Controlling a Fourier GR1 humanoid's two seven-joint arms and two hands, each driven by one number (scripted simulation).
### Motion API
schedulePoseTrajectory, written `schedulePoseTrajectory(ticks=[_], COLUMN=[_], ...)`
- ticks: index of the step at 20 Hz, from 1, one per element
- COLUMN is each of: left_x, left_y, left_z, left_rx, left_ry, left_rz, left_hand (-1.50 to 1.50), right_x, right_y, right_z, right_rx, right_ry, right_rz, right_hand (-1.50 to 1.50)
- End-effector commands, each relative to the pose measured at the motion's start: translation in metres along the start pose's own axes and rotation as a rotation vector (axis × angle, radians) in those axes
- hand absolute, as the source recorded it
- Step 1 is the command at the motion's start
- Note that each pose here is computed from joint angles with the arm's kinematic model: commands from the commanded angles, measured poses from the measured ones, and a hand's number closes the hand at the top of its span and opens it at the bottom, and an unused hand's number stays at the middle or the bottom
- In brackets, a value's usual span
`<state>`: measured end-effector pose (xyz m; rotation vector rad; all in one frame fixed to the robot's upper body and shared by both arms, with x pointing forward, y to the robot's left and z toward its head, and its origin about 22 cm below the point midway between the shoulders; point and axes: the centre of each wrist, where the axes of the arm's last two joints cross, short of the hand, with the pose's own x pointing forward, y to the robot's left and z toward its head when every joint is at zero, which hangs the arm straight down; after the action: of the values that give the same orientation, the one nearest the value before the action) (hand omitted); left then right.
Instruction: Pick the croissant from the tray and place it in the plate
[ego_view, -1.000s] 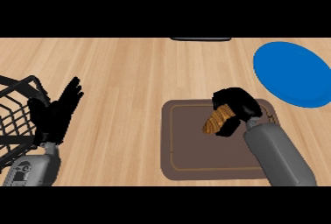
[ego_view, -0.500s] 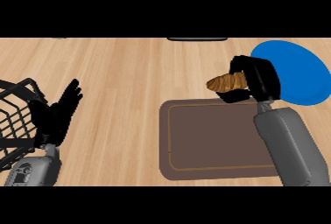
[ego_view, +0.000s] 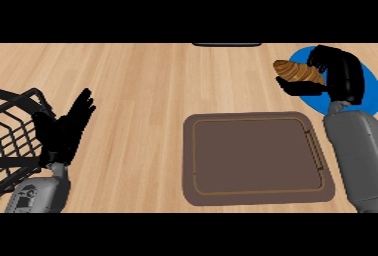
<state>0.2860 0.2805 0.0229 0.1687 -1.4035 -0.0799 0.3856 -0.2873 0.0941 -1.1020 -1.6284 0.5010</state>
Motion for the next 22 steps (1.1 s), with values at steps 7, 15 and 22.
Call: schedulePoseTrajectory(ticks=[7,15,22], left_x=[0.000,-0.003,0.014], left_y=[0.002,-0.017,-0.004], left_z=[0.010,0.001,-0.011], left_rx=[-0.024,-0.058,-0.051], left_ry=[-0.011,-0.029,-0.032], left_rz=[0.001,-0.002,-0.006], left_hand=[0.00,0.00,0.00], right_x=[-0.095,-0.137,-0.156], right_y=[-0.032,-0.056,-0.060], right_z=[-0.022,-0.017,-0.004], right_rx=[-0.068,0.125,0.254], right_ry=[0.139,0.193,0.216], right_rz=[0.018,0.206,-0.008], right_hand=[1.50,1.50,-1.50])
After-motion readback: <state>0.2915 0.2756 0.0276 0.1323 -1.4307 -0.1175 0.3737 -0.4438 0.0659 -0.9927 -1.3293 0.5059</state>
